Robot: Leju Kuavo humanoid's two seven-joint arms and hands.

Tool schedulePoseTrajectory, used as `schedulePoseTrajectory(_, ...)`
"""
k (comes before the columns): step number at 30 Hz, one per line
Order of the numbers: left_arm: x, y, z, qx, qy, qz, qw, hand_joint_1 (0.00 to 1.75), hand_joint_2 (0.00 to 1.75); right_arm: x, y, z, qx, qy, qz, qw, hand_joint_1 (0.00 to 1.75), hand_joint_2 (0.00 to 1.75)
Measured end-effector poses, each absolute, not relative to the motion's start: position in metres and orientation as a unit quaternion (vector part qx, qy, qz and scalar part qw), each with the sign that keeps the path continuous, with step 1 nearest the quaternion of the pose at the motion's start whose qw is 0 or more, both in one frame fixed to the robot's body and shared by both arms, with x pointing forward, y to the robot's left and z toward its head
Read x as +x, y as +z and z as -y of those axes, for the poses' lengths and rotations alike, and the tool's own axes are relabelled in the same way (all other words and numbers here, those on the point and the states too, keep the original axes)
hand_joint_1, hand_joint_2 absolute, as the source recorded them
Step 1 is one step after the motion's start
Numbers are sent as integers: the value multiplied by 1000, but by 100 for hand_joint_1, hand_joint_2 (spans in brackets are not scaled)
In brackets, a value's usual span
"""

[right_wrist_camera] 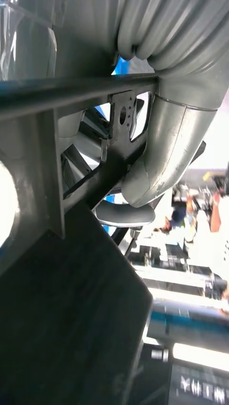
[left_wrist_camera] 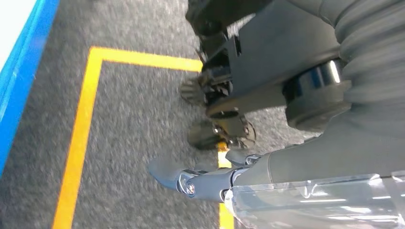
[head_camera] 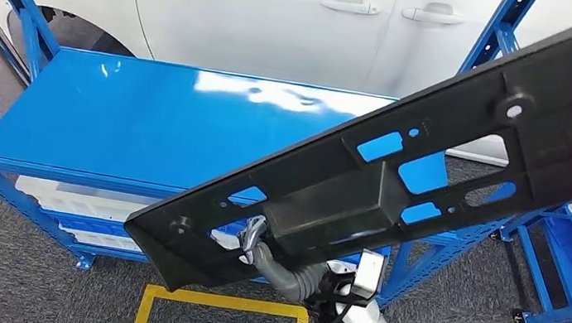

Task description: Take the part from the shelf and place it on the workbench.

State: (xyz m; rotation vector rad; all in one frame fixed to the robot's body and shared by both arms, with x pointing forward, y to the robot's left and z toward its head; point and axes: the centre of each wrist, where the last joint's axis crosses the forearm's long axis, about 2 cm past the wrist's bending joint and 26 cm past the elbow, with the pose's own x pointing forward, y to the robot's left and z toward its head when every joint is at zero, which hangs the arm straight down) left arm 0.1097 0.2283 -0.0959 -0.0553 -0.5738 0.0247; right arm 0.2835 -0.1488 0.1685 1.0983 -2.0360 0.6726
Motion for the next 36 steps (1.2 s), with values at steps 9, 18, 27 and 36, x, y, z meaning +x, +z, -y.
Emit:
schedulePoseTrajectory(9,115,-94,-225,-44,2,281,959,0,175,279,158,165,391,285,790,378,175,175)
schedulePoseTrajectory(18,114,-94,-222,-48,1,279,959,0,175,281,157,174,380,295,789,382,175,175)
schedulePoseTrajectory(27,113,-94,-222,-49,2,282,958,0,175,284,152,179,375,300,785,392,175,175)
schedulePoseTrajectory(36,114,-94,-222,-51,3,287,957,0,175,288,153,184,370,301,787,392,175,175)
